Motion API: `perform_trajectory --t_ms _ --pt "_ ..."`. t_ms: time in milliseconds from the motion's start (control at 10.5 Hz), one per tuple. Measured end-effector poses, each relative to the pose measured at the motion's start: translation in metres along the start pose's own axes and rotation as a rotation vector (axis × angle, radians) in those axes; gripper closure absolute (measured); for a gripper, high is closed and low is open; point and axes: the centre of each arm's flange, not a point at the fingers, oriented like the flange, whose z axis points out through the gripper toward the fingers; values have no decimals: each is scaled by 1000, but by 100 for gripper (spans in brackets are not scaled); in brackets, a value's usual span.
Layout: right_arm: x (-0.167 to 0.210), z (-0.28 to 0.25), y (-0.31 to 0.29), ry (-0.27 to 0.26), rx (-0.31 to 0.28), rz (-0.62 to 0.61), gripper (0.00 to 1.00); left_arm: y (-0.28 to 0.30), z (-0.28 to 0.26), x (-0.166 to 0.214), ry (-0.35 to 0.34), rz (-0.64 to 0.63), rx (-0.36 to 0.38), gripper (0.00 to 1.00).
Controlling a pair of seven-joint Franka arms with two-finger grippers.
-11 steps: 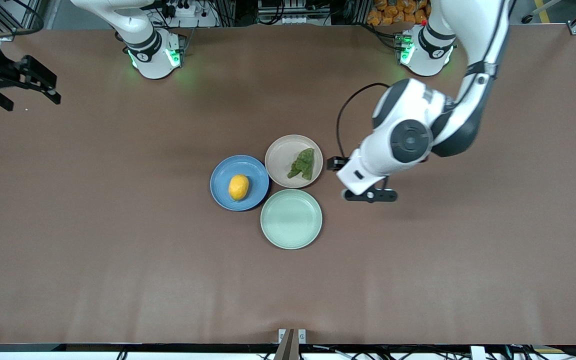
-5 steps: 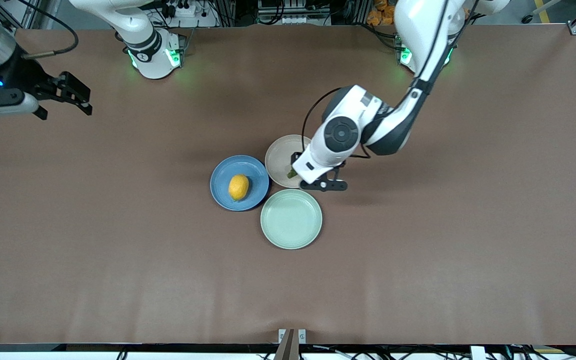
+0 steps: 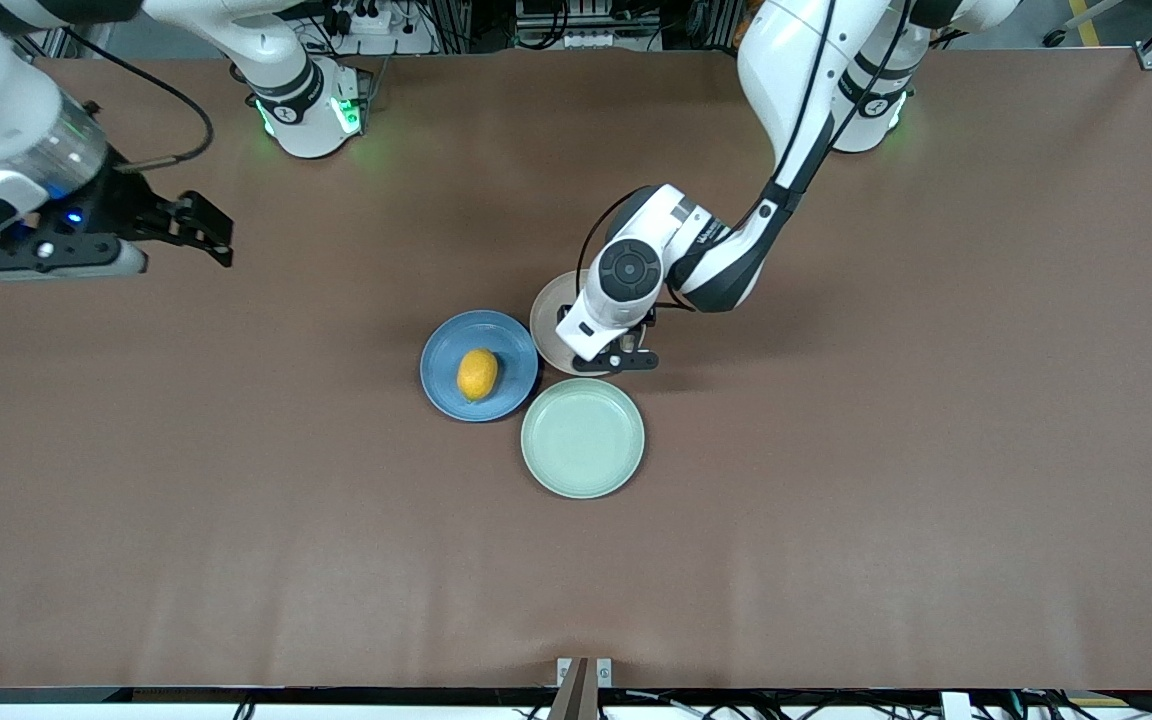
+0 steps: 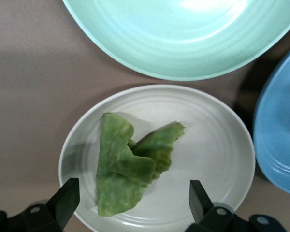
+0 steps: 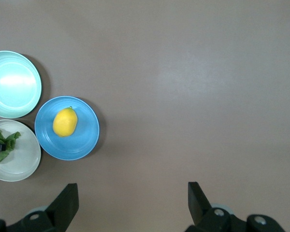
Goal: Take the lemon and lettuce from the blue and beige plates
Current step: 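Lower the left gripper onto the lettuce while the right gripper reaches the lemon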
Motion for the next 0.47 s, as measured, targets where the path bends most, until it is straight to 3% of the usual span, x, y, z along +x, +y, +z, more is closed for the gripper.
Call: perform_trajectory --t_ms 474 --pt "13 62 -82 -34 -14 113 0 6 19 -5 -4 -2 7 1"
